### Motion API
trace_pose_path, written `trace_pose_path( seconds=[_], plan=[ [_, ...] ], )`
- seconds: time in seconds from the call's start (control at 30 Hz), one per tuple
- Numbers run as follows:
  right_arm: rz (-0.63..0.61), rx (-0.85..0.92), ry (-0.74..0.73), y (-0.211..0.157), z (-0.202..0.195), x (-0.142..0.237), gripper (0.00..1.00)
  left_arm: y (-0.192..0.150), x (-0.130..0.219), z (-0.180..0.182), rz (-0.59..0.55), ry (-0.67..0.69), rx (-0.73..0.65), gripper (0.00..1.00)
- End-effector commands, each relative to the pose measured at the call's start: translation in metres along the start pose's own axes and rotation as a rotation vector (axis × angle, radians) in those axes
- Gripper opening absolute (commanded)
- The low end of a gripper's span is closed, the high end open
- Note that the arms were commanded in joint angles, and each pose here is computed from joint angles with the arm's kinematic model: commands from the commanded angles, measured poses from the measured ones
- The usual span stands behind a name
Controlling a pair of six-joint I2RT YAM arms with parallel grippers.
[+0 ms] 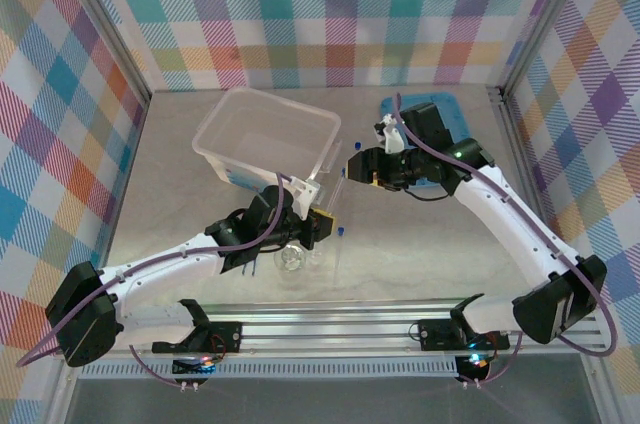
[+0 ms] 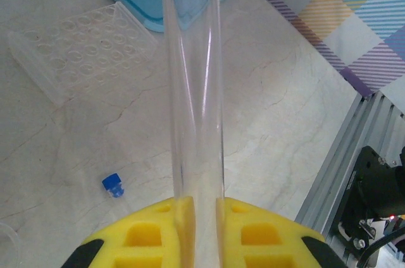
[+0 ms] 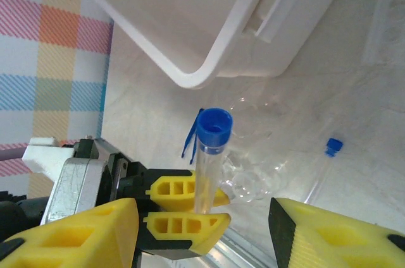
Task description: Organize the chemistry lab equipment
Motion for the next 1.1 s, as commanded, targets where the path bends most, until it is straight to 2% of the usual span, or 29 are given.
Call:
trace_pose_path(
  seconds=[0.0, 0.53, 0.8, 1.07],
  plan=[
    [0.037, 0.016, 0.072, 0.002, -0.001, -0.01, 0.57, -0.002, 0.006, 0.0, -0.004, -0.024, -0.036, 0.0],
    [0.108, 0.0, 0.165, 0.01, -0.007, -0.04, 0.45, -0.006, 0.006, -0.004, 0.021, -0.074, -0.046, 0.0],
    [0.144, 0.01, 0.201, 0.001, -0.006, -0.046, 0.38, -0.008, 0.006, -0.003, 0.018, -0.073, -0.046, 0.0],
    [0.182, 0.018, 0.224, -0.008, -0.005, -0.053, 0.37, -0.007, 0.005, -0.004, 0.008, -0.085, -0.038, 0.0]
  ],
)
Point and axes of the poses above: each hand's point on the last joint's axis, 136 mm out from that joint toward the fingers, its own x axis back along the fingers, its own z axis along the line the jaws close on, y = z × x, the point moved 9 cm from there along x, back along the fingers, and after that the axes turned 12 degrees about x, right-handed, at the moved point
